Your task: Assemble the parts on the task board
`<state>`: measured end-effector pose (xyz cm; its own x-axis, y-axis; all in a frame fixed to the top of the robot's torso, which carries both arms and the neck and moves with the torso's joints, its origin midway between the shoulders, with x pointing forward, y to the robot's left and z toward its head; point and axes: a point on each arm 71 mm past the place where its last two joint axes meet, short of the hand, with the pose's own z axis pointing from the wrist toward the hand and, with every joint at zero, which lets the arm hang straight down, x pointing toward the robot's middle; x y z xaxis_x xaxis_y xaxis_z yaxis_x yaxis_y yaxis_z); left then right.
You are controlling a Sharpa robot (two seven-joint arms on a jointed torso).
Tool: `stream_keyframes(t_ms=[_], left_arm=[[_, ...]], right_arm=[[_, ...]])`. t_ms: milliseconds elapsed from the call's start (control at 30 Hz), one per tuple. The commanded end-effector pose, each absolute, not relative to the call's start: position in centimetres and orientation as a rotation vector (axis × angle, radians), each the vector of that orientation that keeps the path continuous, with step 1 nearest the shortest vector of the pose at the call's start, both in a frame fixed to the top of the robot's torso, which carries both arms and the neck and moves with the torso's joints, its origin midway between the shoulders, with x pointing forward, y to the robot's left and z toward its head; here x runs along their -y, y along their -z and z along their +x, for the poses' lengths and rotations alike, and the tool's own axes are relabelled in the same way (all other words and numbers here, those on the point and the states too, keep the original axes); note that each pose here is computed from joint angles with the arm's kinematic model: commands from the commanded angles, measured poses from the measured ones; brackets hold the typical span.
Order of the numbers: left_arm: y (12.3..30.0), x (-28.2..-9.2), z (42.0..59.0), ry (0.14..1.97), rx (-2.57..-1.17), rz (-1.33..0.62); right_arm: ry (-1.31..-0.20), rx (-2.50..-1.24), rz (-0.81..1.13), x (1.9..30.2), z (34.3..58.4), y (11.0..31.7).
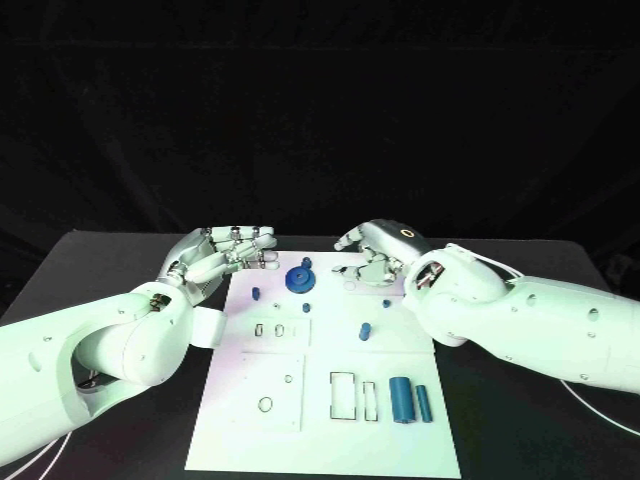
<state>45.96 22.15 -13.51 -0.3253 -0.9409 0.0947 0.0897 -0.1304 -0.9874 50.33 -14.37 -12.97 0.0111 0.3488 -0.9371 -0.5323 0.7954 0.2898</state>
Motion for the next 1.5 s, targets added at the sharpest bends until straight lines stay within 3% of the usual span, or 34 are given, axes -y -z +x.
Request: stream_keyframes(t_ms=[33,233,500,1033,1500], left_arm=[[13.4,-22.1,46.0,1.606,-1.301,-1.031],[13.6,-22.2,46.4,1.602,-1.298,-1.034],[13.7,-22.1,46.6,1.602,-1.298,-1.035],[13.7,-22.0,46.7,1.603,-1.297,-1.035],[13.7,-22.0,46.6,1.603,-1.298,-1.035]], right_arm=[[-0.855,-1.450,-0.078,16.8,49.7,12.7],[-0.838,-1.484,-0.027,22.3,49.5,12.6],[-0.776,-1.521,-0.006,25.9,49.4,13.3],[-0.690,-1.602,-0.004,26.4,50.8,16.1],[-0.652,-1.624,-0.007,25.9,51.6,17.2]])
